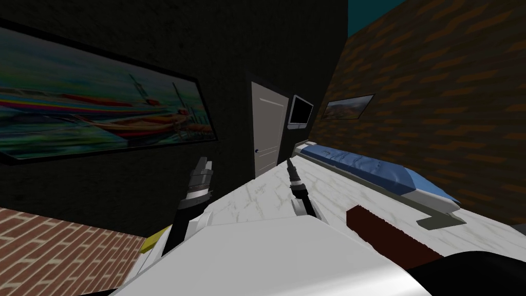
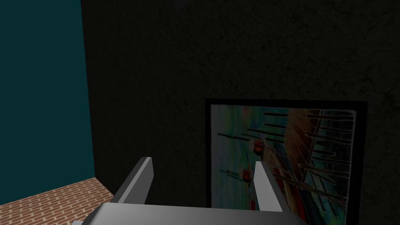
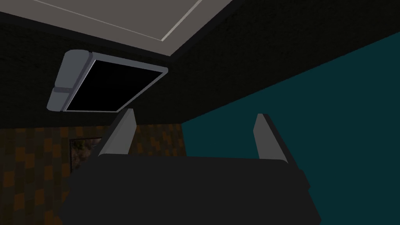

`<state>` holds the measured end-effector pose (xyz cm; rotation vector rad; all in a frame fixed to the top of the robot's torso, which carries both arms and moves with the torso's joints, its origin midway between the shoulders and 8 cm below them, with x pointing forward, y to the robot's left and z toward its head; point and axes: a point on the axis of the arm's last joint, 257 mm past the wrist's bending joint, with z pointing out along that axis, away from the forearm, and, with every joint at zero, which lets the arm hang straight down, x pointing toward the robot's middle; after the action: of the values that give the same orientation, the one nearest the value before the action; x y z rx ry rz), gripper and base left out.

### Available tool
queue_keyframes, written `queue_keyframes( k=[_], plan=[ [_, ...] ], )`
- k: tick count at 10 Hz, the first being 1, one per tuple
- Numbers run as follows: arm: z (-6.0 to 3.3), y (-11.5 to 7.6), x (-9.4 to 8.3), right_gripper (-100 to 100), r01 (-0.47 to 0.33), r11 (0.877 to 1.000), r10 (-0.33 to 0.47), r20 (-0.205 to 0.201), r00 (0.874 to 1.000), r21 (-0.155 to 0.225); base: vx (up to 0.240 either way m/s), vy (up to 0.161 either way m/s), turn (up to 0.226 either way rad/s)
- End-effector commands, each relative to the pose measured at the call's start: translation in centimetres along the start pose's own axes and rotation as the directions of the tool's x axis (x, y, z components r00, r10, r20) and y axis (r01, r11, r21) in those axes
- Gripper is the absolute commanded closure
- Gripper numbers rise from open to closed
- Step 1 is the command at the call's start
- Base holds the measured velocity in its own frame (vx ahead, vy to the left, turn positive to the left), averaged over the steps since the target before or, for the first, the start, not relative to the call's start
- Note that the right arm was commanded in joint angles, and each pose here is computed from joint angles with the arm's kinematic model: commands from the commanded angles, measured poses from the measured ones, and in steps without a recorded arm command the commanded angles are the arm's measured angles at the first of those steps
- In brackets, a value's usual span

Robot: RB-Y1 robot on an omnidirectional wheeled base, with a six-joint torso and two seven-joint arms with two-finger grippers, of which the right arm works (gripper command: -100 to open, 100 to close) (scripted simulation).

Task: Pull the door open

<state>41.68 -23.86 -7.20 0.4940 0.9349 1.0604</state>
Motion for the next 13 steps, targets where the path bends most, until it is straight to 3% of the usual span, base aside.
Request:
queue_keyframes(
  k=[1, 7, 13],
  plan=[
    [-0.24, -0.8, 0.9, -100, 0.030, 1.000, -0.030, -0.018, 0.999, 0.005, 0.084, 0.023, -0.008],
    [-1.10, -3.8, 3.9, -100, 0.141, 0.990, -0.139, -0.093, 0.986, 0.018, 0.098, 0.012, -0.006],
    [-2.33, -6.8, 6.9, -100, 0.255, 0.967, -0.248, -0.176, 0.953, 0.014, 0.097, 0.016, -0.006]
  ],
)
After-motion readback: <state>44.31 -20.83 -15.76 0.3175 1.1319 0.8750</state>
